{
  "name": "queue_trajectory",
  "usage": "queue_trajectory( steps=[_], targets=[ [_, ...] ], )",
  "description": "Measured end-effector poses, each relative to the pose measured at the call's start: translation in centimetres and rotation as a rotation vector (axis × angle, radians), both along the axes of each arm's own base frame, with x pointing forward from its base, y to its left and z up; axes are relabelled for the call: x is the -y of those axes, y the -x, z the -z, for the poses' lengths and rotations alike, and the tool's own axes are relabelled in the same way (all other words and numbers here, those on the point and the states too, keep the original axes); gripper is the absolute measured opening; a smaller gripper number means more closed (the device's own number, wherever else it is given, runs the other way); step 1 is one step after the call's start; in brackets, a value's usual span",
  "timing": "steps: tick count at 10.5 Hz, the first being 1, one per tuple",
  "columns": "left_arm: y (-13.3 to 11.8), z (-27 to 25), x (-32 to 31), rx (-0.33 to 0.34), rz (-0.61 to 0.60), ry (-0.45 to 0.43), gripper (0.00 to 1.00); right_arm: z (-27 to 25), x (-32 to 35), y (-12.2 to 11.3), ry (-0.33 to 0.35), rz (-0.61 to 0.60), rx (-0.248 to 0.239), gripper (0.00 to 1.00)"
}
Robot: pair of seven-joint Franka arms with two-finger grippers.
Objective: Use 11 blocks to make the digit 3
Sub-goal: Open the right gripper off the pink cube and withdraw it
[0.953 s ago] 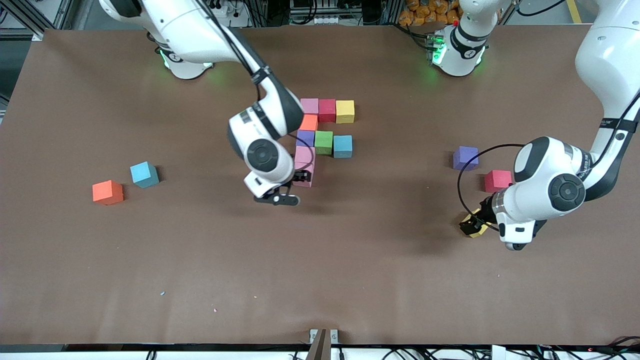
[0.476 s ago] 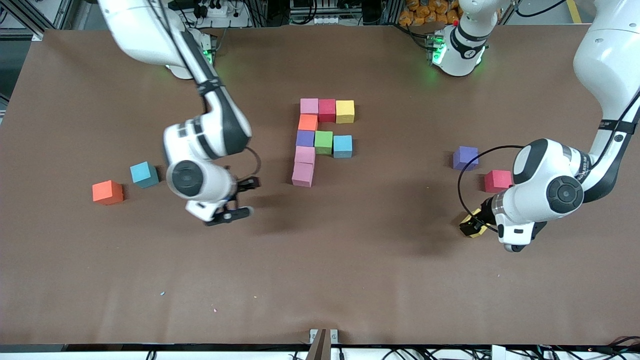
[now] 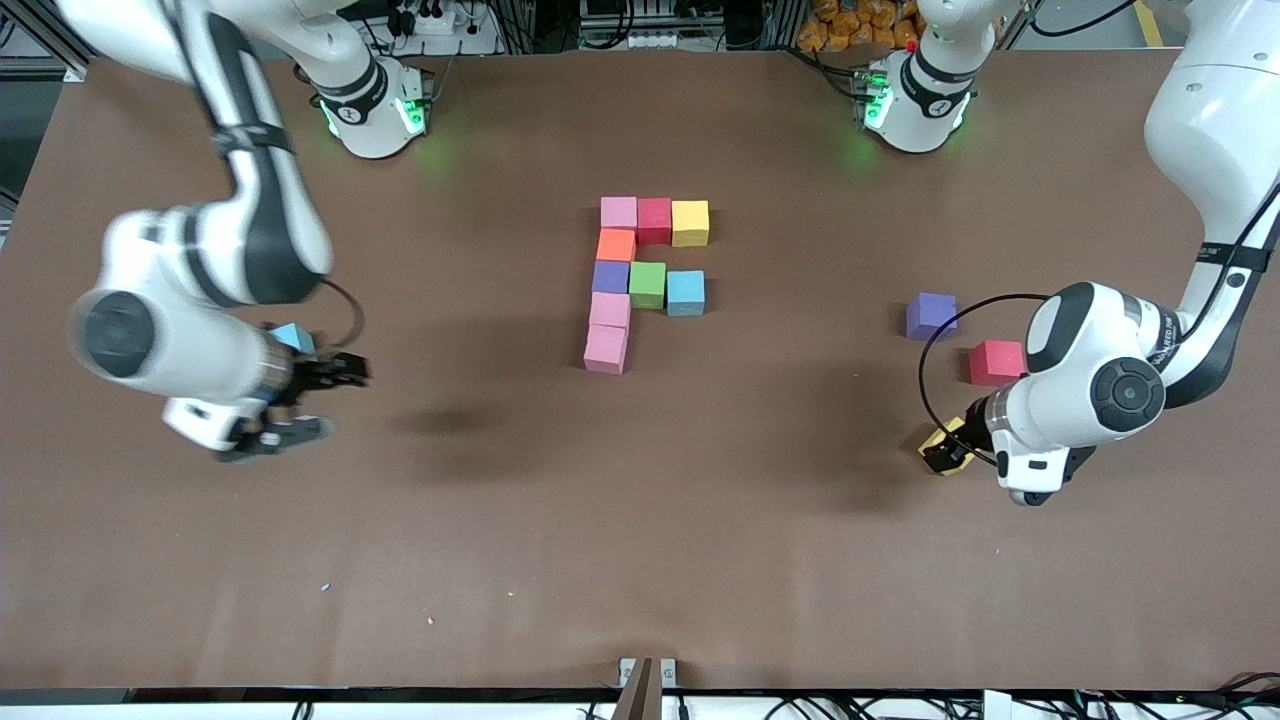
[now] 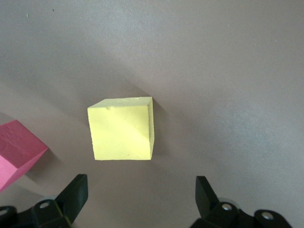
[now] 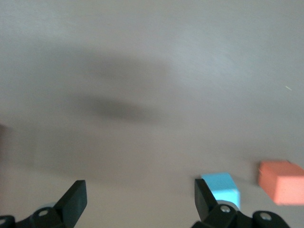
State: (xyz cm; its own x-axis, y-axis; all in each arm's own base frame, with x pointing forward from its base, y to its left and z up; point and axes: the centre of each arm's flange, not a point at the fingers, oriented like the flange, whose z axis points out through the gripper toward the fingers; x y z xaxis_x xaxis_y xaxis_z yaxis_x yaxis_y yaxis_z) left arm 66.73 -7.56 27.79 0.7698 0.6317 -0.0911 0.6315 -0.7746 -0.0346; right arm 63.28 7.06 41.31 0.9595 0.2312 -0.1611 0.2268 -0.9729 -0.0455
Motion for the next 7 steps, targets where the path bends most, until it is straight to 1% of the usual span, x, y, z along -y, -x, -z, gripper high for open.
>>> queue_trajectory(
  steps=[1,3,5,7],
  targets=[
    [-0.1,0.0,0.0,0.006,0.011,-0.013,1.00,-1.8,2.6,0.4,-0.007,0.009,0.003,1.00],
    [0.0,0.1,0.7,0.008,0.025,-0.021,1.00,-5.5,7.1,1.4,-0.007,0.020,0.038,1.00],
    [0.0,0.7,0.1,0.000,0.018,-0.032,1.00,-9.0,10.9,2.9,-0.006,0.054,0.060,1.00],
    [0.2,2.0,0.3,-0.018,0.022,-0.038,1.00,-12.8,14.4,4.8,-0.001,0.098,0.100,1.00]
  ],
)
